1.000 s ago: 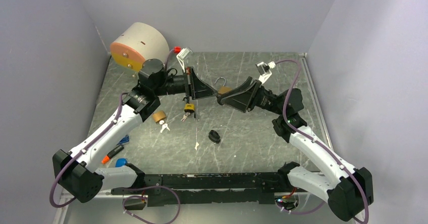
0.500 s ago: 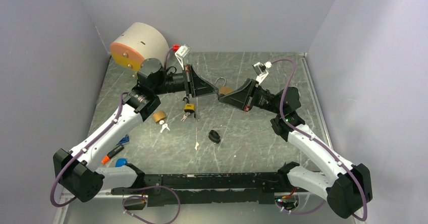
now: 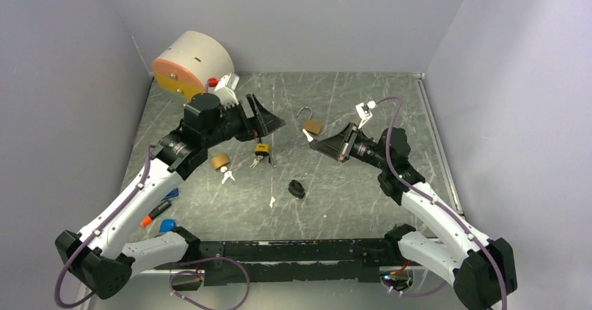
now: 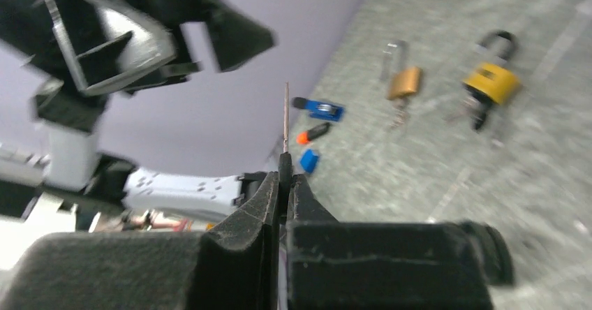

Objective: Unlock with the key
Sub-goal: Adjust the key, then pick up the lock from the center of the board.

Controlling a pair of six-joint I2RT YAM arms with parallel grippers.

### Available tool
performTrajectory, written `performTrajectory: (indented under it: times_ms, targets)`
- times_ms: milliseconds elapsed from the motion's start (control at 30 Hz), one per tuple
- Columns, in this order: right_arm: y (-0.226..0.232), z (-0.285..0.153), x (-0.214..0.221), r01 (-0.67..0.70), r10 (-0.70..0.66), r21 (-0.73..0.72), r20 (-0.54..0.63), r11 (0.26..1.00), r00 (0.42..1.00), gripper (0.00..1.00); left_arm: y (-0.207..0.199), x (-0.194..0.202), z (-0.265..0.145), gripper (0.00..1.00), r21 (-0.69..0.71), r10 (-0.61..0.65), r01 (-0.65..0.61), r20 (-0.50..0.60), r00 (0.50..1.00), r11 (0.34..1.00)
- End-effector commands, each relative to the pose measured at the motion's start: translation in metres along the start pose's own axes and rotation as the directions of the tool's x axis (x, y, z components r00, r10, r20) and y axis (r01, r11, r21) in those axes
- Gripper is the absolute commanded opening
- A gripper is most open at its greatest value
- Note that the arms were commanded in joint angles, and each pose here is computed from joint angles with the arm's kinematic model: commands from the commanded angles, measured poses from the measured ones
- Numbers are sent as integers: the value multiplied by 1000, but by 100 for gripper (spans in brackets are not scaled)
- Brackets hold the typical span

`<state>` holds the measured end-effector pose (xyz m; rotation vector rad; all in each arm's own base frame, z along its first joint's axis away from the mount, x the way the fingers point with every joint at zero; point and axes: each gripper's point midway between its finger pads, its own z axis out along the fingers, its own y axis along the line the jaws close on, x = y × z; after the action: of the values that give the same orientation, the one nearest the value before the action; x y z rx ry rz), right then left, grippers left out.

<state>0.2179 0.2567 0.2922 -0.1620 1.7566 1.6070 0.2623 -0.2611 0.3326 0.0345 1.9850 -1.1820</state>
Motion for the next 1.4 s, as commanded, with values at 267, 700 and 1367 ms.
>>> performTrajectory:
  times_ms: [267, 700, 1367]
  targets:
    - [-153, -82, 63, -181, 164, 672, 90, 718, 982, 0, 86, 147, 35, 86, -629, -286, 175, -79, 955, 758]
    - [-173, -112, 91, -172, 196, 736, 55, 655, 979, 0, 119, 215, 86, 78, -863, -259, 142, 13, 966, 485]
    - [-171, -122, 91, -108, 165, 754, -1, 648, 986, 0, 146, 238, 132, 3, -699, 46, -236, -280, 959, 675]
